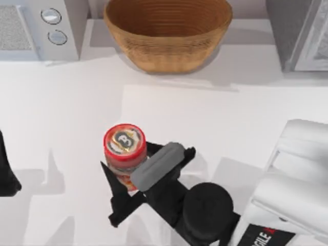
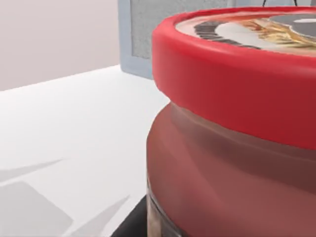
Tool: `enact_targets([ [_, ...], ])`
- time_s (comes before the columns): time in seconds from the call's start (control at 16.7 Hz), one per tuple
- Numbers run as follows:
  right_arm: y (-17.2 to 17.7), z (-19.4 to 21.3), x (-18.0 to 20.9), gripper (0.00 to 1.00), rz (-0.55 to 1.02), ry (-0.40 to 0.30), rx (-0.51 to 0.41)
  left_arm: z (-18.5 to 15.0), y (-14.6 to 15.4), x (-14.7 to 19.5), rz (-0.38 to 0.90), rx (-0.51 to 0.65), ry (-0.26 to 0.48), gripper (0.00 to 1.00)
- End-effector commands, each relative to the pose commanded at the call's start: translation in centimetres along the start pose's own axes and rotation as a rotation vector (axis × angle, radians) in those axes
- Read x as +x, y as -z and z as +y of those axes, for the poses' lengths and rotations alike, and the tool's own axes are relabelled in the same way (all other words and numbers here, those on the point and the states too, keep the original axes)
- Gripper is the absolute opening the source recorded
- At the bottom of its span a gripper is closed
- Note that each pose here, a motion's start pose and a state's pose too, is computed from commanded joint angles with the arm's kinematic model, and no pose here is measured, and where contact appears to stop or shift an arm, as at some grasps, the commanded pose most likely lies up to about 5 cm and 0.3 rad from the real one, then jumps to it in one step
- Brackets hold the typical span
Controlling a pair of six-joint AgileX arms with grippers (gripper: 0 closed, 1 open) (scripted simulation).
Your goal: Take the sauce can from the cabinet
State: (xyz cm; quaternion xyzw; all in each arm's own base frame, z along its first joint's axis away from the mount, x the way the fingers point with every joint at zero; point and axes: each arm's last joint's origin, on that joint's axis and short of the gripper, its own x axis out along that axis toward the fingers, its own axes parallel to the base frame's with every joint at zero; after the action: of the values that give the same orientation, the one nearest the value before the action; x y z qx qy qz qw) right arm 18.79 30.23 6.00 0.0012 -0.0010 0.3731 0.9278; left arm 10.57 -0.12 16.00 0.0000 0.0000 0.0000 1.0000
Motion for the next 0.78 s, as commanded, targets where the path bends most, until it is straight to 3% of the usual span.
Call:
enact_targets([
  [0.24, 0.18, -0.03, 0.23, 0.00, 0.002, 0.000, -0.001, 0.00, 0.00, 0.00, 0.000, 0.000, 0.000, 1.00],
  [0.78, 0.18, -0.03, 0.23, 0.68, 0.002, 0.000, -0.001, 0.00, 0.00, 0.00, 0.000, 0.000, 0.000, 1.00],
])
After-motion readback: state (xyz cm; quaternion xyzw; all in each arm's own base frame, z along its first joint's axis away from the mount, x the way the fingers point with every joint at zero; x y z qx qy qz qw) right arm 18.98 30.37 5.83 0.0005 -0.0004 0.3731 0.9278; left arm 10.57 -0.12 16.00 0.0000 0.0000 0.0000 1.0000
